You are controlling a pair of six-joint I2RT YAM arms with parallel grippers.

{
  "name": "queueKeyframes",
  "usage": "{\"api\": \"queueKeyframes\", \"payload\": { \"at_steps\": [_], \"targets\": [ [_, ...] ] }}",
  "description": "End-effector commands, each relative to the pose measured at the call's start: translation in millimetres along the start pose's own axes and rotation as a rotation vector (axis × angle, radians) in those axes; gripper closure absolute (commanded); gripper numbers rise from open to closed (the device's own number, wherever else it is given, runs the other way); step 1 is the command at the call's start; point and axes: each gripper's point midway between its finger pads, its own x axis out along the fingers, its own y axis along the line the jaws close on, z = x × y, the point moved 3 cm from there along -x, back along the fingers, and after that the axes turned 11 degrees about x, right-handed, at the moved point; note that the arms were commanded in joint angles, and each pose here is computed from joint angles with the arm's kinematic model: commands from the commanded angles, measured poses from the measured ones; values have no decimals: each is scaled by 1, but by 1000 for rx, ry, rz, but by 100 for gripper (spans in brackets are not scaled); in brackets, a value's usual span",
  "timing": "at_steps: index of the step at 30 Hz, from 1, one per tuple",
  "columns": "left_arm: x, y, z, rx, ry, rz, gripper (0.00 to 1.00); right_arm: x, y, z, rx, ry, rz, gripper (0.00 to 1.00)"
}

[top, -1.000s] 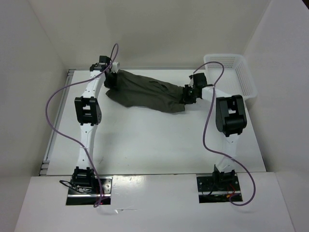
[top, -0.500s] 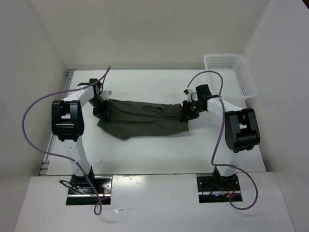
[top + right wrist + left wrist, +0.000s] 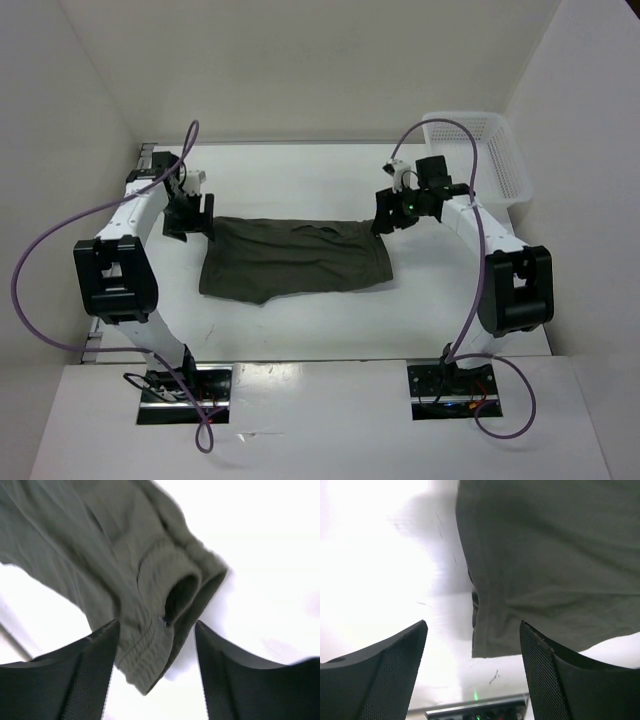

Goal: Fold and stack the shorts
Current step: Fold the shorts

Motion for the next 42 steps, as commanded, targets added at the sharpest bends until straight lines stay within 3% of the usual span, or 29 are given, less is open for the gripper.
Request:
{"api": "queueKeyframes", "payload": {
  "at_steps": [1, 4, 12, 18, 20, 22, 25, 28, 29, 34, 35, 36, 39, 42],
  "targets": [
    [-16, 5, 35, 29, -138, 26, 18, -10, 13, 40, -106, -132, 15, 36],
    [11, 12, 43, 22, -97, 17, 18, 2, 15, 46, -134, -117, 17, 52],
    [47, 20, 84, 28, -129, -34, 18, 18, -2, 50, -116, -81, -29, 52],
    [65, 13, 90, 35, -119, -92, 18, 24, 7, 42, -102, -50, 25, 52],
    [68, 10, 92, 37, -128, -118, 21, 31, 10, 37, -107, -38, 41, 60],
    [78, 5, 86, 30, -107, -159, 31, 38, 10, 34, -78, -34, 34, 68],
    [87, 0, 81, 22, -83, -203, 49, 44, 10, 30, -67, -23, 28, 69],
    [86, -3, 82, 22, -89, -226, 61, 42, 6, 27, -65, -23, -3, 64],
    [87, -5, 79, 20, -82, -237, 71, 44, 3, 25, -63, -21, -14, 64],
    [88, -11, 83, 29, -89, -261, 91, 46, 8, 16, -34, -1, 27, 53],
    [87, -9, 86, 32, -95, -247, 94, 46, 11, 16, -24, 1, 45, 58],
    [84, -7, 87, 34, -100, -233, 99, 47, 16, 21, -14, -18, 74, 74],
    [66, -8, 94, 47, -143, -222, 100, 40, 25, 37, 3, -79, 95, 99],
    [38, -7, 100, 65, -203, -174, 100, 17, 17, 60, 84, -151, 105, 99]
  ]
}}
